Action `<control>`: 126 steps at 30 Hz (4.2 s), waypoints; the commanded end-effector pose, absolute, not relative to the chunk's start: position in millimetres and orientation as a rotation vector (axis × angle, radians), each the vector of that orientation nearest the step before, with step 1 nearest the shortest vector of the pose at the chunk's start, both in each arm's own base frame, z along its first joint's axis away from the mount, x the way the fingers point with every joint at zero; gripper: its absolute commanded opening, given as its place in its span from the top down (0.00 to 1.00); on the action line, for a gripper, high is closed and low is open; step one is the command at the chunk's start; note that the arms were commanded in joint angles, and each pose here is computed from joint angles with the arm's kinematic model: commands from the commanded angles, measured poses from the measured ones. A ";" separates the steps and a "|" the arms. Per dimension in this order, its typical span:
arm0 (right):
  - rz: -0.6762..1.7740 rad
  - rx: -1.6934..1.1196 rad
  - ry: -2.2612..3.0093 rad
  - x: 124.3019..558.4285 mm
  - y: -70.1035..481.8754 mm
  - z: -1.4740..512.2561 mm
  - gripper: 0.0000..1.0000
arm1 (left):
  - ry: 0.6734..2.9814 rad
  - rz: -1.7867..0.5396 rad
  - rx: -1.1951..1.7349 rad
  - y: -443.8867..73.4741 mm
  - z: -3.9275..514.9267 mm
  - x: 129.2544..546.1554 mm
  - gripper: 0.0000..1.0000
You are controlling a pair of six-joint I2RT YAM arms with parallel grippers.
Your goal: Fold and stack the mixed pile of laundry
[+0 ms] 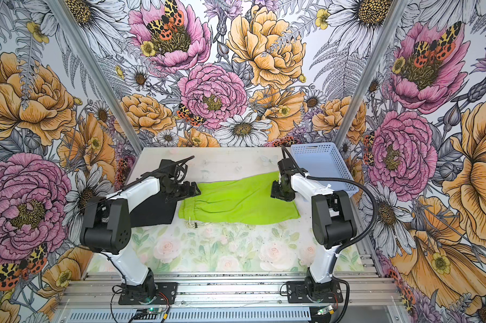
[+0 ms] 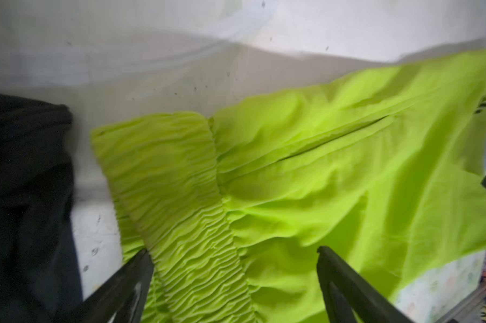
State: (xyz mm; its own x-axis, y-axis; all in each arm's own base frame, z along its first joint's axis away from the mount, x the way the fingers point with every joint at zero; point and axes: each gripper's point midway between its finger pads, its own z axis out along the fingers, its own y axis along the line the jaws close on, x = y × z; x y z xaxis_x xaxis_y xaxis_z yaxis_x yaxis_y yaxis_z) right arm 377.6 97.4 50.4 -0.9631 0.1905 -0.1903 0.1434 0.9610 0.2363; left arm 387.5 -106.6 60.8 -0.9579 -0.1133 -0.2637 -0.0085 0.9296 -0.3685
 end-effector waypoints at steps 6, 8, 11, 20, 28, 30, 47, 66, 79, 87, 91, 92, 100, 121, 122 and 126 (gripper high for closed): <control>0.141 0.282 2.949 370.4 62.0 18.8 0.50 | 2.977 -0.510 -0.061 -122.7 10.6 379.2 0.29; 0.123 0.300 2.971 367.3 51.0 13.7 0.50 | 2.999 -0.527 -0.061 -128.2 6.2 372.9 0.30; 0.092 0.317 2.995 369.1 35.2 6.8 0.50 | 3.016 -0.556 -0.076 -132.8 3.0 366.9 0.30; 0.069 0.284 2.995 394.2 23.9 9.5 0.51 | 2.735 -0.555 -0.123 -103.7 100.3 386.6 0.03; 0.109 0.291 2.984 401.4 26.6 12.0 0.51 | 2.798 -0.497 -0.141 -79.7 70.8 374.7 0.08; 0.114 0.291 2.987 401.1 27.9 11.4 0.51 | 2.793 -0.484 -0.108 -87.1 64.7 378.2 0.08; 0.139 0.277 2.975 399.6 34.5 17.5 0.50 | 2.922 -0.478 -0.081 -112.9 3.9 373.5 0.20; 0.184 0.263 2.946 395.4 42.8 27.5 0.50 | 3.073 -0.571 0.003 -134.4 -27.6 352.1 0.97; 0.316 0.204 2.849 382.2 79.6 93.7 0.41 | 3.015 -0.492 0.099 -110.9 64.3 367.1 1.00; 0.728 0.080 2.740 388.8 202.2 114.1 0.55 | 2.943 -0.442 0.042 -98.8 132.8 356.3 1.00; 0.942 0.039 2.672 398.3 268.5 109.8 0.69 | 2.905 -0.429 0.001 -95.3 160.0 348.9 1.00; 0.988 0.025 2.664 398.9 284.0 107.6 0.71 | 2.891 -0.429 -0.013 -94.5 167.6 347.8 1.00; 1.177 -0.119 2.701 377.7 381.4 76.3 0.81 | 2.807 -0.434 -0.105 -87.8 214.2 336.7 1.00; 1.146 -0.159 2.769 372.8 310.5 95.1 0.62 | 2.803 -0.600 -0.305 -112.4 235.1 341.6 1.00; 1.110 -0.152 2.794 368.8 294.5 90.6 0.62 | 2.812 -0.598 -0.319 -114.0 232.5 342.3 1.00; 0.995 -0.078 2.893 348.9 236.4 64.1 0.63 | 2.825 -0.596 -0.367 -123.3 229.4 344.7 1.00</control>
State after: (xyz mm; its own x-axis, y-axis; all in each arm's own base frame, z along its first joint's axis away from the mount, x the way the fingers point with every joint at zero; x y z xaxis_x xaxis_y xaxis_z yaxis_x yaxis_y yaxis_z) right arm 386.8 259.9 92.8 -0.9833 0.0598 -0.1718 -0.0746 0.7290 0.6804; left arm 338.4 -109.9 218.0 -0.9522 -0.2579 -0.1635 -0.1803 0.9070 -0.3805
